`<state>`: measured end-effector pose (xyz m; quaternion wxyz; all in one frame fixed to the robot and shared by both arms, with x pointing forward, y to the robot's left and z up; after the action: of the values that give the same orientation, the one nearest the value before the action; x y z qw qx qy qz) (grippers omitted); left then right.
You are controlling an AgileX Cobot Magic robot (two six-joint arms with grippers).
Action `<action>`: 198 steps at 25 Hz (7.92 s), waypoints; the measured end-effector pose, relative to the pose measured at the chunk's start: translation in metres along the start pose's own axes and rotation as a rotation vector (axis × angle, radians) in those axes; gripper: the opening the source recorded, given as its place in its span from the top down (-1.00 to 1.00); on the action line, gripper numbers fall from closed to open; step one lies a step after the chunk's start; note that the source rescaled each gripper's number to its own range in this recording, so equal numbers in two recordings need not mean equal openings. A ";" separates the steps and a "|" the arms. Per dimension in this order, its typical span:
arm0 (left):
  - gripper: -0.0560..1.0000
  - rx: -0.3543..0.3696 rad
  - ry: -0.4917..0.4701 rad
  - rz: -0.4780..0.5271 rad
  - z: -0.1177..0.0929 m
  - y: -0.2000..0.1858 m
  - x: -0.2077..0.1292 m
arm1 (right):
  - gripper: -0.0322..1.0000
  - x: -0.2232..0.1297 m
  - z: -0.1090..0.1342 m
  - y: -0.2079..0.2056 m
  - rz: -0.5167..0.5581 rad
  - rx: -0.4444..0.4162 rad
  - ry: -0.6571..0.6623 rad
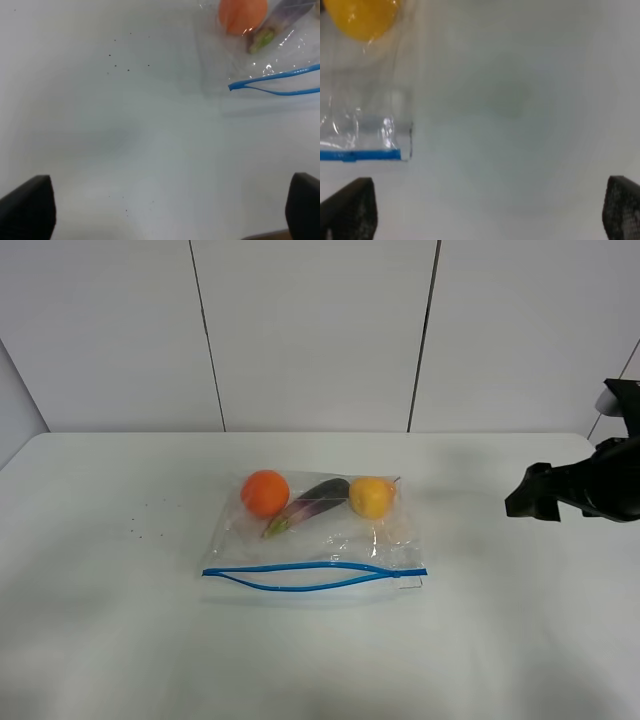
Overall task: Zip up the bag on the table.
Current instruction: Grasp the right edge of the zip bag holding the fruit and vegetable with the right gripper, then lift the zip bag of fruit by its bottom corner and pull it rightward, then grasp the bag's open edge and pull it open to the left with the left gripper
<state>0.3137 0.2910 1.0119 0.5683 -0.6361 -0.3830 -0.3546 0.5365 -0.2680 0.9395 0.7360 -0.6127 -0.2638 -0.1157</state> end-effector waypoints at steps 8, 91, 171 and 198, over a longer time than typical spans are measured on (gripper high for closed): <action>-1.00 0.000 0.000 0.000 0.000 0.000 0.000 | -1.00 -0.002 0.004 0.072 0.075 0.508 0.149; -1.00 0.000 0.000 0.000 0.000 0.000 0.000 | -0.43 -0.013 0.097 0.160 0.172 0.915 0.114; -1.00 -0.113 -0.059 -0.049 -0.021 -0.008 0.012 | 0.94 0.046 0.111 0.072 0.073 0.923 0.138; -0.76 -0.547 0.371 0.071 -0.127 0.098 0.130 | 0.94 0.045 0.111 0.072 0.081 0.921 0.138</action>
<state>0.4577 0.1692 1.0960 0.4484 -0.7029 -0.1411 -0.5339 0.5824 -0.1381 0.9155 0.9510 -0.2230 -0.2142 0.0017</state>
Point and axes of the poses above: a point on each arm's last joint axis where the gripper is mounted, y pointing out along that axis toward the gripper, z along the wrist's bending axis when the last joint is at zero, x = y × z, the point moved 9 cm from there along y, pointing out along that axis toward the gripper, and after that the axes turned 12 degrees about -y, right-handed, at the moved point
